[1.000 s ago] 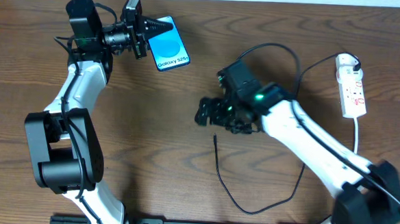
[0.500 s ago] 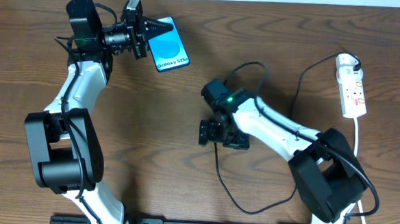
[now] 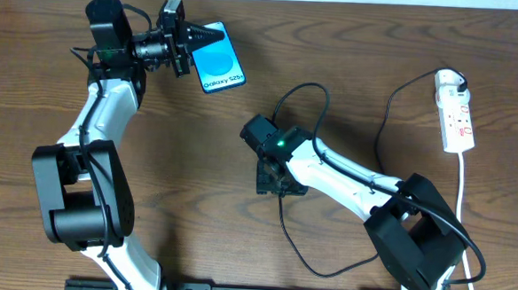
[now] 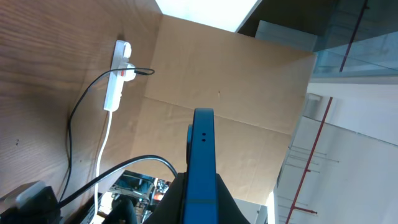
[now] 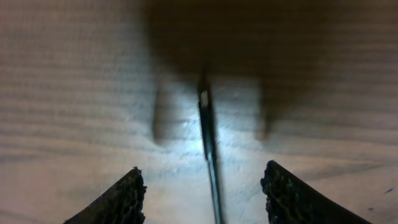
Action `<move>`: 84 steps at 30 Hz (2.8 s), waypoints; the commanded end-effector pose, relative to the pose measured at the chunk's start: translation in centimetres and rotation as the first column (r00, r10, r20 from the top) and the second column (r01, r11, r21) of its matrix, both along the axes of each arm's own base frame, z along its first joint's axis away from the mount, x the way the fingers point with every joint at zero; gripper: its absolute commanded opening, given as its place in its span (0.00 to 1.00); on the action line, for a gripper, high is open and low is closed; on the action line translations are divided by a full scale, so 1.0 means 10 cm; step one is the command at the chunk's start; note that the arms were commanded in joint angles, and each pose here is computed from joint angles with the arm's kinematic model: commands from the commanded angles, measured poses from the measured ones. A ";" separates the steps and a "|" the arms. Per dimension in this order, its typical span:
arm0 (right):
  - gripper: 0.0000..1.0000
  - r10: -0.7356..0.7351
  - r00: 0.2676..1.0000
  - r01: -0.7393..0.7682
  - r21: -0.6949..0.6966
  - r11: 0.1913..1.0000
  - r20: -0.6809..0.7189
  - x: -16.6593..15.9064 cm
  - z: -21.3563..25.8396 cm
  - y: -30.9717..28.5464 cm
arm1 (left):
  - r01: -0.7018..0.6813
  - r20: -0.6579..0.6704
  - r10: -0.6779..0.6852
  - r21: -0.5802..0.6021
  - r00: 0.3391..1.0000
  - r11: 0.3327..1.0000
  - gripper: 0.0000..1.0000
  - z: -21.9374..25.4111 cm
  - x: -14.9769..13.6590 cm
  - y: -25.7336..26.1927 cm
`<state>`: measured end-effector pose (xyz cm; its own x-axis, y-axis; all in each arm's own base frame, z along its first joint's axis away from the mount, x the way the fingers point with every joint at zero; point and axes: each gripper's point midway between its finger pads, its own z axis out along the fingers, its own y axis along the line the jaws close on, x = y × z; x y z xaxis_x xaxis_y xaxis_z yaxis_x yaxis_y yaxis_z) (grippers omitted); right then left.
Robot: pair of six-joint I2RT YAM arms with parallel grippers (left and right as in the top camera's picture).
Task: Plug charger to phone and switch on socket
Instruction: 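Close the right gripper on the black cable's plug, then lift the plug and carry it to the phone's bottom edge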
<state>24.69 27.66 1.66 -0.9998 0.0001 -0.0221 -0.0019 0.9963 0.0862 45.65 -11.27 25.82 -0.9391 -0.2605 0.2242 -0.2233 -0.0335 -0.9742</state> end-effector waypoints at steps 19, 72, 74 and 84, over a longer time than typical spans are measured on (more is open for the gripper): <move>0.20 0.034 0.999 -0.032 -0.062 0.998 0.024 0.03 -0.16 -0.02 | 0.020 0.079 -0.021 0.012 0.997 1.000 0.07 0.14 -0.05 0.01; 0.01 0.262 0.847 -0.471 0.881 -0.036 0.463 0.93 2.10 -0.01 | -0.165 0.474 0.124 0.045 0.872 0.985 0.07 0.52 0.21 0.07; 0.01 0.272 0.842 -0.473 0.880 -0.042 0.466 0.91 2.11 0.04 | -0.180 0.486 0.138 0.041 0.863 0.983 0.07 0.55 0.23 0.08; 0.01 0.345 0.778 -0.520 0.847 -0.116 0.525 0.68 2.23 0.42 | -0.160 0.586 0.091 0.068 0.805 0.985 0.07 0.55 0.20 -0.13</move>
